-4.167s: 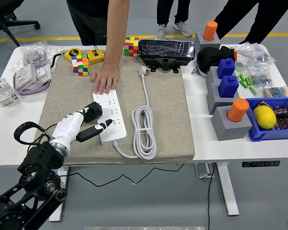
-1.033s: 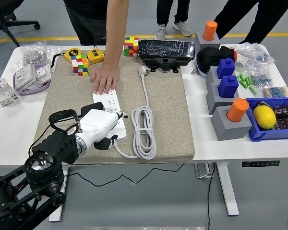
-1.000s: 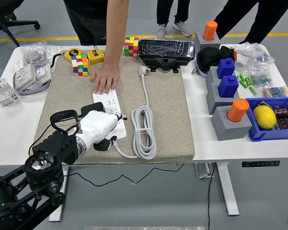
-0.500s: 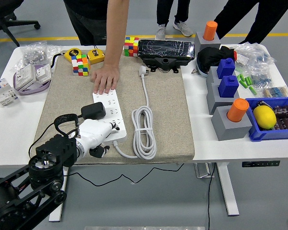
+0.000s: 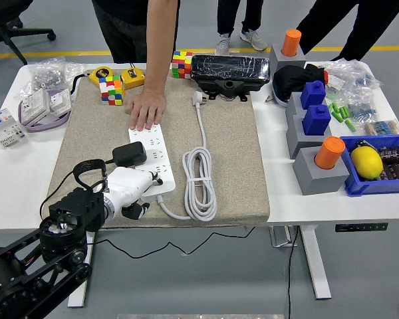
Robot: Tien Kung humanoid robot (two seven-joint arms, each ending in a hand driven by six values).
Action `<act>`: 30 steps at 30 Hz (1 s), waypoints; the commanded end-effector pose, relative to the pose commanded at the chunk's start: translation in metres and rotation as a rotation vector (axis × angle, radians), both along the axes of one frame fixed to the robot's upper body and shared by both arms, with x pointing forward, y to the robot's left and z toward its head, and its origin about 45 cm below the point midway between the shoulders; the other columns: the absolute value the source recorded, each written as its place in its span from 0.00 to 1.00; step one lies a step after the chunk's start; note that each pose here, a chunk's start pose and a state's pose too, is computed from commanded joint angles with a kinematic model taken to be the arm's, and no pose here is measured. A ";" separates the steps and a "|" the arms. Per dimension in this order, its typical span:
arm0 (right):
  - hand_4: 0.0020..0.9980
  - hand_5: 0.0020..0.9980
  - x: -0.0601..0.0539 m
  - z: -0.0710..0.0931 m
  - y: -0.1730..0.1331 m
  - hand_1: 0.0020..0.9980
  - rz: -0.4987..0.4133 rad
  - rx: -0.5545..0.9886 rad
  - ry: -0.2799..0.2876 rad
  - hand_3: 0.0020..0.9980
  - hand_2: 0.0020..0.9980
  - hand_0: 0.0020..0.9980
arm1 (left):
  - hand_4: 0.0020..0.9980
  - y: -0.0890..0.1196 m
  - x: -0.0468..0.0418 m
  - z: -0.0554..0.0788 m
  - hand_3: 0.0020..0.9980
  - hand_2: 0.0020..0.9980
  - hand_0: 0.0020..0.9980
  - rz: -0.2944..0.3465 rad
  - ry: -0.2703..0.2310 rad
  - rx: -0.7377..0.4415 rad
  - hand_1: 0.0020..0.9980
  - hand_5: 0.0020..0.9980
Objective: Pick up the plug,place it near the board,insert it into the board,press the button
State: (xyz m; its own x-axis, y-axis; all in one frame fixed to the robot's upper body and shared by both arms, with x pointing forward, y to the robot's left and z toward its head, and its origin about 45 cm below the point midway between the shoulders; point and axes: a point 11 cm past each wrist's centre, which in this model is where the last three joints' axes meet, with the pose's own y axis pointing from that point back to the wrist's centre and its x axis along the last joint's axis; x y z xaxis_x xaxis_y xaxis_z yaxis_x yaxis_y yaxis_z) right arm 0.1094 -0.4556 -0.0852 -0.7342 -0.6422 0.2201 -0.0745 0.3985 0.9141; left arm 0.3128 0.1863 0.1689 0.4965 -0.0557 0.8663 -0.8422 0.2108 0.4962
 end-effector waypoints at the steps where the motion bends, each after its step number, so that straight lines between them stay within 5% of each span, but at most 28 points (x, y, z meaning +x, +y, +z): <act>1: 1.00 1.00 0.000 0.000 0.000 0.70 0.000 0.000 0.000 0.76 0.71 0.79 | 0.59 0.000 0.0003 0.001 0.80 0.11 0.19 0.000 -0.002 -0.001 0.00 0.00; 11: 1.00 1.00 0.002 0.001 -0.001 0.70 0.000 -0.001 -0.005 0.76 0.71 0.79 | 0.59 -0.002 0.0007 0.006 0.79 0.11 0.19 -0.003 -0.015 -0.008 0.00 0.00; 30: 1.00 1.00 0.002 0.001 -0.001 0.69 -0.001 0.000 -0.007 0.76 0.71 0.79 | 0.57 0.004 0.0023 -0.006 0.77 0.10 0.19 0.016 0.006 -0.001 0.00 0.00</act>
State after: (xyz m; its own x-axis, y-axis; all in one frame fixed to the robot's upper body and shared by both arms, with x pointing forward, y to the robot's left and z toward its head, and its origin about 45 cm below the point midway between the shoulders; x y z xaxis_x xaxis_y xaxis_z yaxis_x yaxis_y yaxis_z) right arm 0.1115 -0.4564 -0.0844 -0.7364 -0.6414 0.2152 -0.0805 0.3989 0.9135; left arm 0.3152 0.1905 0.1626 0.5026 -0.0462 0.8633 -0.8425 0.1977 0.5011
